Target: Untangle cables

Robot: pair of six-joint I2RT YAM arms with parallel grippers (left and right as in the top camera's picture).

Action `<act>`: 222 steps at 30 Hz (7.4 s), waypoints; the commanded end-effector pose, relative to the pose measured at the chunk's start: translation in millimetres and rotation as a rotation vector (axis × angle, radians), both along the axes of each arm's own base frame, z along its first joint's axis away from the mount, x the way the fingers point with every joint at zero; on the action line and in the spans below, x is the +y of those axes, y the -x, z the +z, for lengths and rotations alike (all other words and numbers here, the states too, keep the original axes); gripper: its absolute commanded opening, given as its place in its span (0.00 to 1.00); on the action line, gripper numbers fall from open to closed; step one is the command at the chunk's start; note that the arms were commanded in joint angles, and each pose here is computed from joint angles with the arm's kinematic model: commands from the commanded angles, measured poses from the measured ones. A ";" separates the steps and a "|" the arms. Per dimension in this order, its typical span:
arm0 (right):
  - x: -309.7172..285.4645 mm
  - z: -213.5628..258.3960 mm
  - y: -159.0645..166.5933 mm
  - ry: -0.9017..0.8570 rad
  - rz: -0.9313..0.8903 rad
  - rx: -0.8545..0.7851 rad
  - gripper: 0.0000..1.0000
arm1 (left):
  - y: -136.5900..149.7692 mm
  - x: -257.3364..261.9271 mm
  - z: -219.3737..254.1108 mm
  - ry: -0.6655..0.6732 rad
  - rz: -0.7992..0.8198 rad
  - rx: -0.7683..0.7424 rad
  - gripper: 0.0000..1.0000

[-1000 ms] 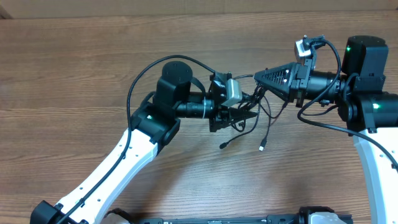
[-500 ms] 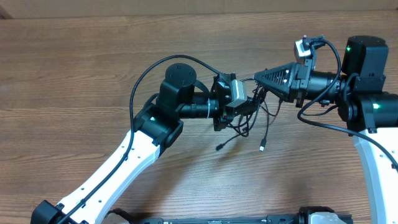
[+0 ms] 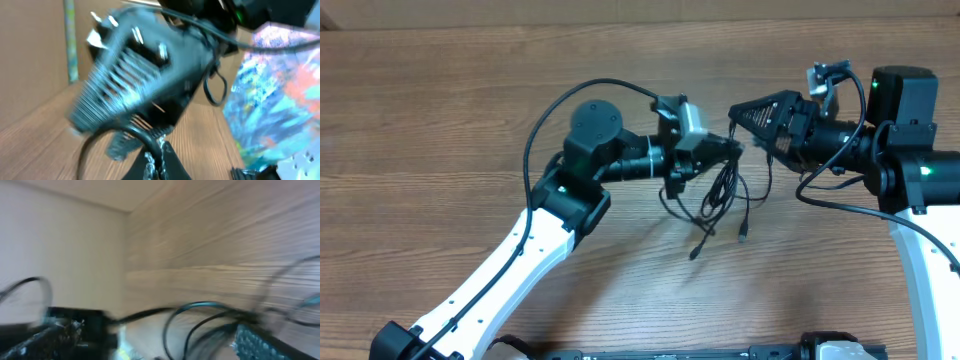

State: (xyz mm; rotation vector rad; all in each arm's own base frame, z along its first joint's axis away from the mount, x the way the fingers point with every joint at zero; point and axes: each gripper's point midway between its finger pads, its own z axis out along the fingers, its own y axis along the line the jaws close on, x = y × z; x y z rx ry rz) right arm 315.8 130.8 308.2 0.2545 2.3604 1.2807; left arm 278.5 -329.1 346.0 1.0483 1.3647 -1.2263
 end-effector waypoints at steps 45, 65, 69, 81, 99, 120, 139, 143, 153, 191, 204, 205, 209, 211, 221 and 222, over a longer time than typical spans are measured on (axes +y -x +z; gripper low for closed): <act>33.1 36.4 43.4 0.060 0.565 -0.714 0.37 | -25.1 0.9 58.2 0.330 0.171 0.558 0.04; 45.8 55.2 56.7 -0.129 0.570 -0.583 0.04 | -19.8 -5.7 34.0 0.240 0.161 0.636 0.40; 38.4 62.2 45.4 -0.152 0.508 -0.538 0.04 | 3.3 -7.2 33.3 0.166 0.015 0.542 0.40; 14.6 69.8 26.4 -0.219 0.352 -0.379 0.04 | 42.5 6.6 26.3 0.053 -0.251 0.312 0.42; 13.4 97.1 12.4 -0.365 0.246 -0.193 0.04 | 54.6 6.9 -11.0 -0.054 -0.303 0.247 0.58; 5.2 103.0 -10.8 -0.457 0.044 -0.003 0.04 | 62.3 1.4 -11.5 -0.058 -0.327 0.248 0.62; 15.1 -20.5 1.7 0.087 -0.109 0.121 0.04 | 46.6 12.4 -11.4 -0.051 -0.279 0.250 0.54; 33.4 -37.2 8.4 0.196 -0.091 0.127 0.04 | 40.6 18.0 -11.2 -0.049 -0.263 0.258 0.52; 70.2 -85.2 16.4 0.330 -0.016 0.229 0.04 | 26.0 52.8 -5.7 -0.027 -0.271 0.283 0.49; -28.6 -128.7 -30.4 0.460 -0.279 0.346 0.88 | -0.6 81.7 -5.6 -0.012 -0.173 0.300 0.57; -14.3 -189.5 -32.2 0.563 -0.216 0.482 0.89 | -34.2 109.7 -7.9 0.006 -0.010 0.340 0.62; -8.9 -194.5 -31.8 0.560 -0.198 0.492 0.88 | -34.3 109.7 -8.1 0.006 -0.009 0.341 0.62; 19.5 -210.5 -27.5 0.532 -0.112 0.520 0.88 | -34.3 109.7 -8.1 0.006 -0.009 0.341 0.62; 36.3 -215.9 -23.7 0.514 -0.063 0.525 0.88 | -34.3 109.7 -8.1 0.006 -0.009 0.341 0.62; 110.9 -218.4 5.7 0.519 0.137 0.444 0.89 | -35.9 110.1 -8.4 0.006 -0.001 0.337 0.63; 113.7 -218.3 7.3 0.521 0.144 0.440 0.90 | -35.9 110.1 -8.4 0.006 -0.001 0.337 0.63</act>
